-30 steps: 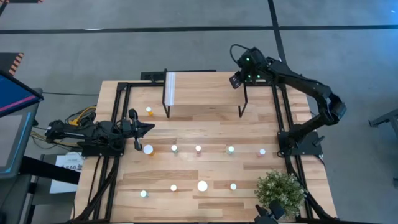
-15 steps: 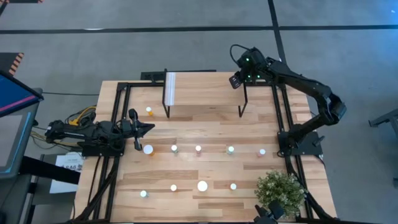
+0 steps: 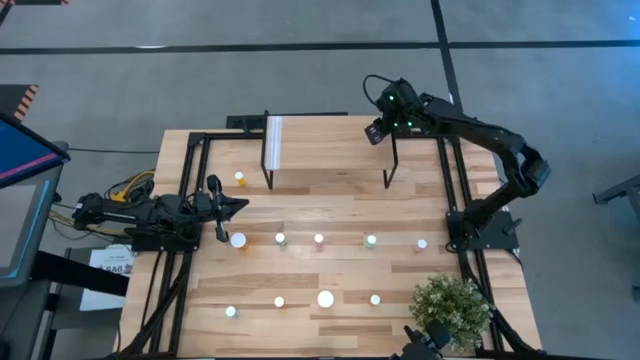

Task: Pick and place medicine bottles onto shelf by color
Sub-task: Put the top pink pill bottle on the shelf, then put the top small orange pill bottle on the shelf

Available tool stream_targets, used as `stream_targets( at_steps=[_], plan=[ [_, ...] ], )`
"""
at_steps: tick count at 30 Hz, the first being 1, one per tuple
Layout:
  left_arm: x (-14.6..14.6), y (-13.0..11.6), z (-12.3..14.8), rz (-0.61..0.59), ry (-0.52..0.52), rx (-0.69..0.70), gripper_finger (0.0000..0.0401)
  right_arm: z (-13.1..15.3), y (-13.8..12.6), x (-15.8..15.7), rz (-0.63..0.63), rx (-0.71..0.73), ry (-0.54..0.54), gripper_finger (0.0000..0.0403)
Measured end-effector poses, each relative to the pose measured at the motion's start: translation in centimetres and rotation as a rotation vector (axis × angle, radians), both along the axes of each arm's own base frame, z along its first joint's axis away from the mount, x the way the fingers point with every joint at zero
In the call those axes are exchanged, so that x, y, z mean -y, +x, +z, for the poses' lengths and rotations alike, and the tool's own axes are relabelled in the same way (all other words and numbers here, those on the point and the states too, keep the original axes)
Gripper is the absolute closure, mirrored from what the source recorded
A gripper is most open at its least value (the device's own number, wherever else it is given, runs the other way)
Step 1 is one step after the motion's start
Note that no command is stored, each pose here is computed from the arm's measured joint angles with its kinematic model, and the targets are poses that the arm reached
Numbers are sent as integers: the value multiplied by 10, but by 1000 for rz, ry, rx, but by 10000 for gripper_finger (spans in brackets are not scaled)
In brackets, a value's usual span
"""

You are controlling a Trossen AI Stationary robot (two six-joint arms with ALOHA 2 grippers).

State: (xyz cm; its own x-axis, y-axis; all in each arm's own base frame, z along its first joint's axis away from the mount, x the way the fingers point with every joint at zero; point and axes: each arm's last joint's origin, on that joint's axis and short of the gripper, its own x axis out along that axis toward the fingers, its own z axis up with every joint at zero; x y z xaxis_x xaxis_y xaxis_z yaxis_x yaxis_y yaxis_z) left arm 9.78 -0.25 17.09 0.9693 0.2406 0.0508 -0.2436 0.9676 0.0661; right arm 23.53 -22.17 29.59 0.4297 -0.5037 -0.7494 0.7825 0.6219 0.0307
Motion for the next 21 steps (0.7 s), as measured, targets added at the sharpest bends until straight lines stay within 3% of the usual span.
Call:
stream_targets(
  at_steps=[7, 21],
  plan=[
    [0, 0, 0, 0, 0, 0, 401, 1, -1, -1, 2, 0, -3, 227],
    [0, 0, 0, -1, 0, 0, 401, 25, -14, -14, 9, 48, -55, 154]
  ],
)
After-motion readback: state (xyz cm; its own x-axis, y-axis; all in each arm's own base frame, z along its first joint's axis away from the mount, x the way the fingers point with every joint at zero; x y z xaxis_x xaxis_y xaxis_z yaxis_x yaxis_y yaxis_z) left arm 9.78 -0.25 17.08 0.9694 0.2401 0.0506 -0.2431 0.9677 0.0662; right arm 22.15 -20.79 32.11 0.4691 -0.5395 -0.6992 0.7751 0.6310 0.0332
